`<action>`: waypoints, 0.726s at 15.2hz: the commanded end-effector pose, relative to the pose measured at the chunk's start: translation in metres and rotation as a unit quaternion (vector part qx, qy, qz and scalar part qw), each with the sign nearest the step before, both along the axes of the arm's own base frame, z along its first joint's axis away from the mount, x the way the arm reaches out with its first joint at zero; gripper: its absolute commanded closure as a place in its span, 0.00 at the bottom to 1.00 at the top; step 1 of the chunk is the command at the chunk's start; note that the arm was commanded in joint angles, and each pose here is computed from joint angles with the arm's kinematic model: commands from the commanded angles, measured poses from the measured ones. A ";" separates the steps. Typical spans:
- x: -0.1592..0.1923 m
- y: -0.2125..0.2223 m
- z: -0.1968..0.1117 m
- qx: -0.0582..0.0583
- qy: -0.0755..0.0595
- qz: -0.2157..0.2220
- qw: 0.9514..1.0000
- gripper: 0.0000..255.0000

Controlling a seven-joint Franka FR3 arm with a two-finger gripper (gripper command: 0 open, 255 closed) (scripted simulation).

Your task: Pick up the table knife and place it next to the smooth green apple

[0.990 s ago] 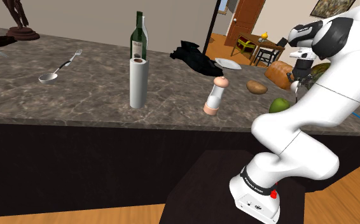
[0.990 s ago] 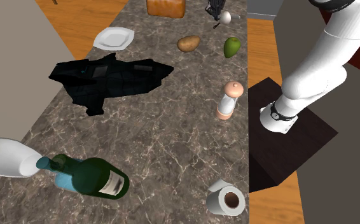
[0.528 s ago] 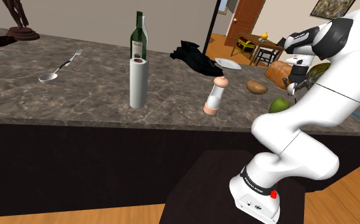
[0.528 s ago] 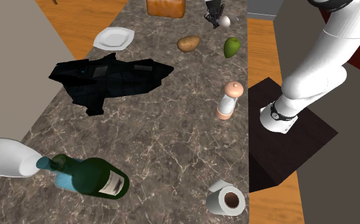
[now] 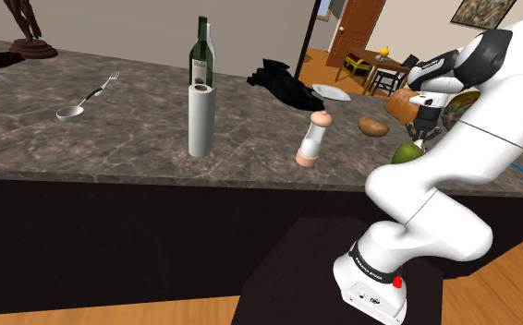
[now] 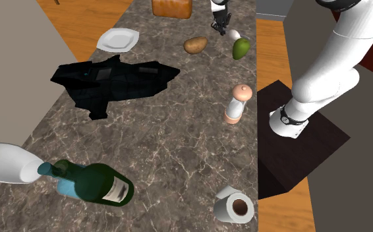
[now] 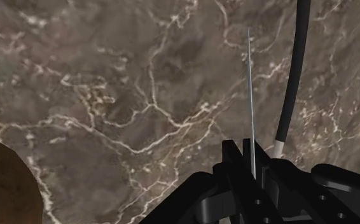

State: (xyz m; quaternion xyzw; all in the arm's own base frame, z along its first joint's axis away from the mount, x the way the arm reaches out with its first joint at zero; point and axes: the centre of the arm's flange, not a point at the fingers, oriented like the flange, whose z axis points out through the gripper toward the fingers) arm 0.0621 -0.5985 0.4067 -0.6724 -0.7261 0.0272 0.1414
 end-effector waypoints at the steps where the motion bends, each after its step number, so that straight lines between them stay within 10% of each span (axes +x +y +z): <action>1: -0.001 -0.001 -0.009 0.001 0.000 -0.001 1.000 1.00; 8: -0.001 -0.001 -0.009 0.001 0.000 -0.001 1.000 1.00; 9: -0.001 -0.001 -0.009 0.001 0.000 -0.001 1.000 0.00; 11: -0.001 -0.001 -0.009 0.001 0.000 -0.001 1.000 0.00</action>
